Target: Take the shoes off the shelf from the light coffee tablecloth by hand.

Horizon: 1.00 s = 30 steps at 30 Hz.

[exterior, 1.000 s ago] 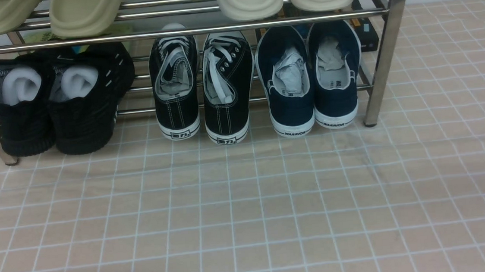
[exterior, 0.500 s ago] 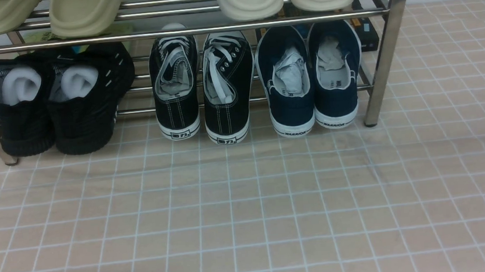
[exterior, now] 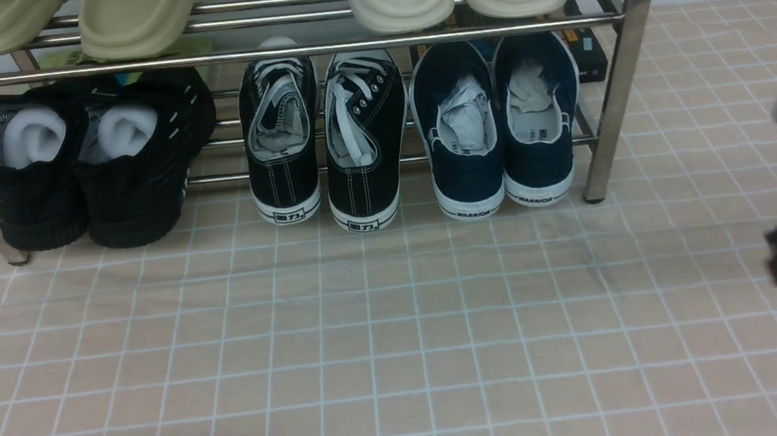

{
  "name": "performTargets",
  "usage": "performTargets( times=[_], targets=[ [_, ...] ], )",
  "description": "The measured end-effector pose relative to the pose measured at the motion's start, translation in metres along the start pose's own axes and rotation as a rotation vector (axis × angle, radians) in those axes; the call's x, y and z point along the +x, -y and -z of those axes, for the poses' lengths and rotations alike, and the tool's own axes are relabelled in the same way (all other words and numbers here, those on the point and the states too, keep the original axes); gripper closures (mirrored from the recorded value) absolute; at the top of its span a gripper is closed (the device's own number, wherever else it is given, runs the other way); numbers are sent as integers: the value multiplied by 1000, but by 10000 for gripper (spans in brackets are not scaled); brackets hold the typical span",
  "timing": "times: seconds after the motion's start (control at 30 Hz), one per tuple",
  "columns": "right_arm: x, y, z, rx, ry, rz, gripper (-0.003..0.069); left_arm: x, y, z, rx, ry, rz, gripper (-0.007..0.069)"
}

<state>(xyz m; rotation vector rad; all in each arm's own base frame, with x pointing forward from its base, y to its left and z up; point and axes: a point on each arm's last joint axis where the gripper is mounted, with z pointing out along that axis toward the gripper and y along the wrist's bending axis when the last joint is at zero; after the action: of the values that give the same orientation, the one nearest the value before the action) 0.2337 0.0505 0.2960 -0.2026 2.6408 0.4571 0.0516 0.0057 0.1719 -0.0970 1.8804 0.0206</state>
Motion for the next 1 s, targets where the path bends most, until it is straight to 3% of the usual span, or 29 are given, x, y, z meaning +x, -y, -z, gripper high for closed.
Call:
performTargets(
  times=[0.17,0.4,0.53,0.73,1.0],
  targets=[
    [-30,-26,-9,-207,21,96,659,0,0,0,0,0,0,385],
    [-64,-87,-36,-304,-39,304,659,0,0,0,0,0,0,385],
    [-87,-117,-57,-246,-62,364,655,0,0,0,0,0,0,385],
    [-124,-137,-84,-108,-25,359,622,0,0,0,0,0,0,388],
    [-156,-136,-114,0,99,343,441,0,0,0,0,0,0,386]
  ],
)
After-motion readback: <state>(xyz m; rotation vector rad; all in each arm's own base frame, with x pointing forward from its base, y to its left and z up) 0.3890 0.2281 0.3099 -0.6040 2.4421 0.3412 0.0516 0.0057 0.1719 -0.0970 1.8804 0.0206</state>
